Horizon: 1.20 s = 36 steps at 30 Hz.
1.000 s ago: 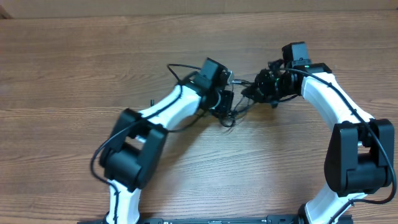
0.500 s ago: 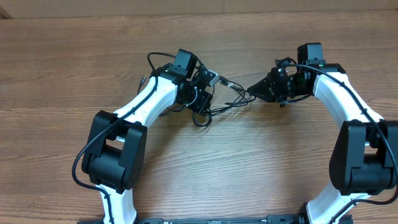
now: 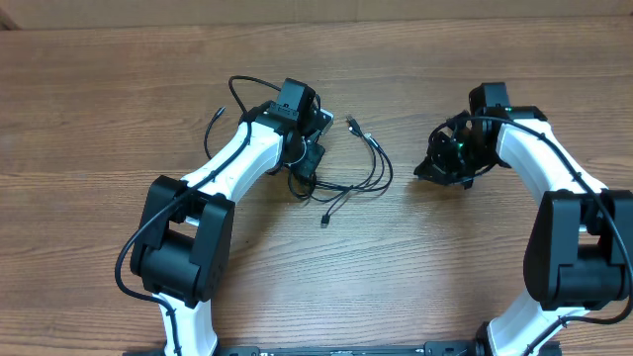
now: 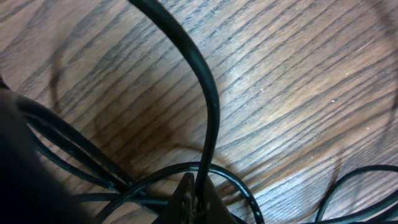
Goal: Untangle cables
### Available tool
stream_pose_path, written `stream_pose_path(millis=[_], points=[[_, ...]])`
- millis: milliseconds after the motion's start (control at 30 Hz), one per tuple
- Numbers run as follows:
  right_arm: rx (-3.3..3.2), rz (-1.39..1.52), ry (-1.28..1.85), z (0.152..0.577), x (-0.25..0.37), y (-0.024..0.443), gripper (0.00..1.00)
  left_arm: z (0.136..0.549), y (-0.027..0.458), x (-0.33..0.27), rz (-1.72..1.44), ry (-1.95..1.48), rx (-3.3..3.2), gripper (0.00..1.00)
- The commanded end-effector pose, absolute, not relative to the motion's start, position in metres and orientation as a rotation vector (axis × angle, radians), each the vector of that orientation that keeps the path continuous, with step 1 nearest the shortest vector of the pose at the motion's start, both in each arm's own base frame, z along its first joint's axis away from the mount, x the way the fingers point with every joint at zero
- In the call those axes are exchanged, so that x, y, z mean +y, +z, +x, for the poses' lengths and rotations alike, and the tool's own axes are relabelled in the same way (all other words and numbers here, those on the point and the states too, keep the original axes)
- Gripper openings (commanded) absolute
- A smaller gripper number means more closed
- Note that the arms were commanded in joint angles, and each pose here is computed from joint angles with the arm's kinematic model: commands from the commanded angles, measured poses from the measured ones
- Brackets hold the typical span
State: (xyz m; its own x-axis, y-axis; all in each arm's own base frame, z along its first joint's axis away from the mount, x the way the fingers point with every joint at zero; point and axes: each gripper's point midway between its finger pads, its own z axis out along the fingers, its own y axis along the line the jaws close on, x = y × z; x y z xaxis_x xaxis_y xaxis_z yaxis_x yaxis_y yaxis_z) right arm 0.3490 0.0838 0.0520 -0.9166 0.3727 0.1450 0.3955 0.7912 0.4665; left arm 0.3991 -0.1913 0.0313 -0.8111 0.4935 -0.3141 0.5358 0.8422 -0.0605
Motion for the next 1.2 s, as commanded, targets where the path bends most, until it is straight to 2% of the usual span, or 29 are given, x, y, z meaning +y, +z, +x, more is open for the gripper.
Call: stream_pose_path(millis=[0,67,167,200,367,567,767,967,1167], points=[[-2.945,-0.656,-0.780,0.349,0.085,0.060,0.19,0.403,0.041,-0.191,0.763,-0.205,2.714,0.04],[-2.916,-0.613,-0.857,0.348,0.098,0.065,0.28,0.401,0.042,-0.197,0.777,-0.264,2.709,0.04],[-2.902,-0.538,-0.892,0.343,0.117,0.067,0.54,0.393,0.048,-0.209,0.883,-0.388,2.676,0.04],[-2.905,-0.515,-0.893,0.342,0.122,0.067,0.60,0.391,0.050,-0.211,0.908,-0.418,2.667,0.04],[-2.914,-0.391,-0.922,0.337,0.151,0.070,0.72,0.379,0.076,-0.227,1.058,-0.694,2.569,0.04],[-2.859,-0.298,-1.084,0.335,0.184,0.082,0.81,0.364,0.115,-0.234,1.141,-1.135,2.318,0.04],[-2.825,-0.383,-1.076,0.334,0.197,0.083,0.82,0.363,0.158,-0.210,1.057,-1.435,2.043,0.04],[-2.885,-0.503,-1.006,0.344,0.215,0.078,0.82,0.360,0.171,-0.188,1.037,-1.474,1.926,0.04],[-2.950,-0.399,-1.028,0.344,0.244,0.080,0.81,0.358,0.171,-0.191,1.061,-1.469,1.911,0.04]])
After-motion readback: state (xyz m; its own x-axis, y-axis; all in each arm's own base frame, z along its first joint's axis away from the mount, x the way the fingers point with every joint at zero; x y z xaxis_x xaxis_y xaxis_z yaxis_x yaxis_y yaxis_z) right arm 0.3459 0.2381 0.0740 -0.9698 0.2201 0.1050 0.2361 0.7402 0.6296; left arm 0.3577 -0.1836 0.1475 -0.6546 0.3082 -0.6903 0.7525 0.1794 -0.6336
